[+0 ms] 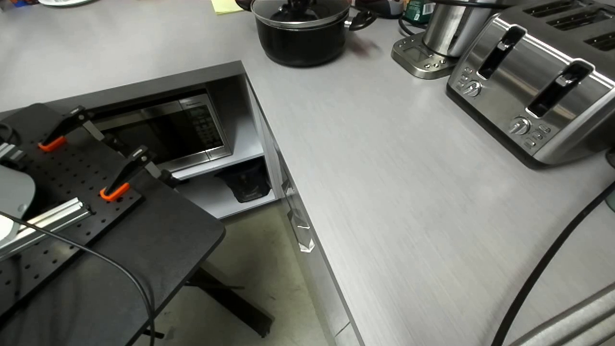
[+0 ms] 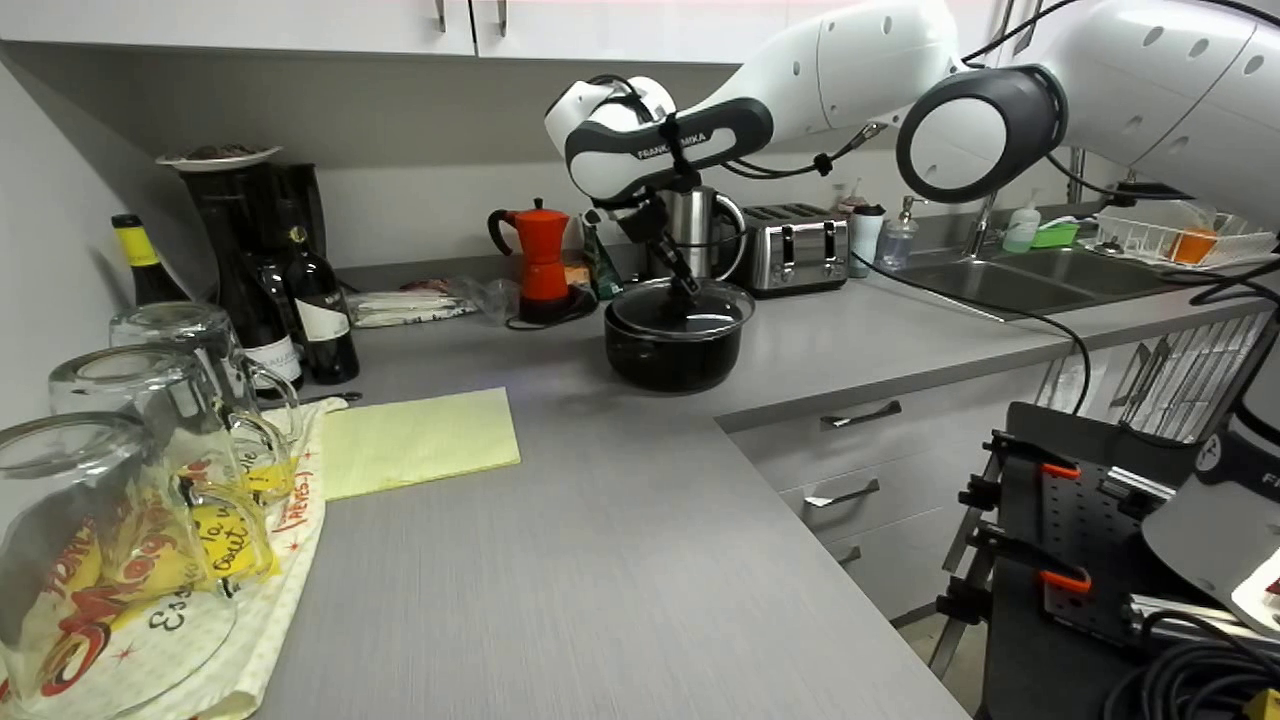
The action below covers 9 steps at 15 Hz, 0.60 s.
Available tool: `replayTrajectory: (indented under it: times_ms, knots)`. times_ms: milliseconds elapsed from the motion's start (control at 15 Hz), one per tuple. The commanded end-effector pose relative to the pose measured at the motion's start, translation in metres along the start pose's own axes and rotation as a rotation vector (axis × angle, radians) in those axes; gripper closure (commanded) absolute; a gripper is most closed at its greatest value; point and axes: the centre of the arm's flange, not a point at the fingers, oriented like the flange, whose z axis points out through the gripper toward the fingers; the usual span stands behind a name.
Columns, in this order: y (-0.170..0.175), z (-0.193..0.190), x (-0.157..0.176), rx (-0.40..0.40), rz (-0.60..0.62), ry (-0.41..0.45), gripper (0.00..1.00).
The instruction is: Put the lid on the pot
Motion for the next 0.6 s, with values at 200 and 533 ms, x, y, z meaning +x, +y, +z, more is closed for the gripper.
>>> replayTrajectory:
  times_ms: [200, 533]
  knots:
    - [0.0464, -0.0229, 0.0231, -0.013, 0.006, -0.005, 0.75]
    - [0.0443, -0.0241, 0.0247, -0.011, 0.007, 0.005, 0.75]
